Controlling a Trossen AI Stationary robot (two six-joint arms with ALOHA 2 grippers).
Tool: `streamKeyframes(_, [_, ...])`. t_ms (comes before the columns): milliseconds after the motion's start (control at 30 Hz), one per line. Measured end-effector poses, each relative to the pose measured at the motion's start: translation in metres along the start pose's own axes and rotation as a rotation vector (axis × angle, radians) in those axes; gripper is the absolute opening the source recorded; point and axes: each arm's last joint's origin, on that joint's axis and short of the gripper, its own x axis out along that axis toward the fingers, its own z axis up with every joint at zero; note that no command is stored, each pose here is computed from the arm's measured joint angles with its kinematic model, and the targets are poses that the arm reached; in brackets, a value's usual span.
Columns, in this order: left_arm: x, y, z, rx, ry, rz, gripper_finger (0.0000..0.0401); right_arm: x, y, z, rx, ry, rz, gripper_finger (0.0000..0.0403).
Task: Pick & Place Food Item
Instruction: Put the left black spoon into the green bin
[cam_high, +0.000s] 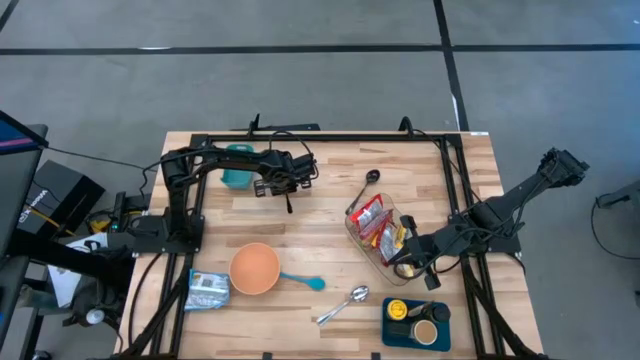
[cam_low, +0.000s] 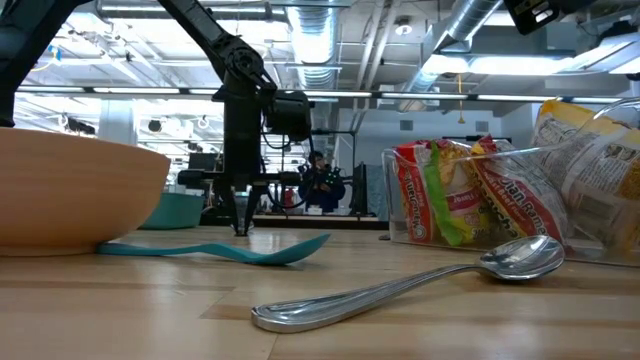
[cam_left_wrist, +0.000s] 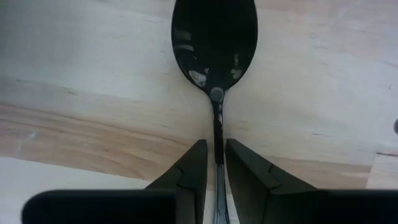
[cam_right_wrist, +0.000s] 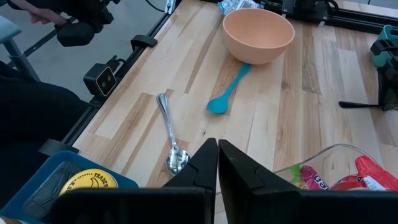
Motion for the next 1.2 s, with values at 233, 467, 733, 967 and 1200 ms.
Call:
streamKeyframes(233, [0.0000, 0.0000, 0.0000, 0.002, -0.001, 0.000, 0.0036, 0.0000, 0.0000, 0.0000, 0.000, 0.000, 0.000, 0.0008])
streamKeyframes(467, [0.0001, 0.0002, 0.0002, 0.002, -0.007, 0.003, 0.0008, 0.0000, 0.0000, 0.0000, 0.000, 0.000, 0.000, 0.0008])
streamKeyframes(733, [0.0001, 0.0002, 0.0003, 0.002, -0.023, 0.005, 0.0016, 0.0000, 0.0000, 0.0000, 0.000, -0.001, 0.000, 0.0008])
streamKeyframes(967, [0.0001, 0.0002, 0.0004, 0.002, -0.026, 0.006, 0.0005, 0.0000, 0.0000, 0.0001, 0.000, -0.001, 0.000, 0.0008])
streamKeyframes(1200, [-0.0002, -0.0002, -0.0011, 0.008, -0.031, 0.005, 0.0011, 0.0000, 0.0000, 0.0001, 0.000, -0.001, 0.000, 0.0008])
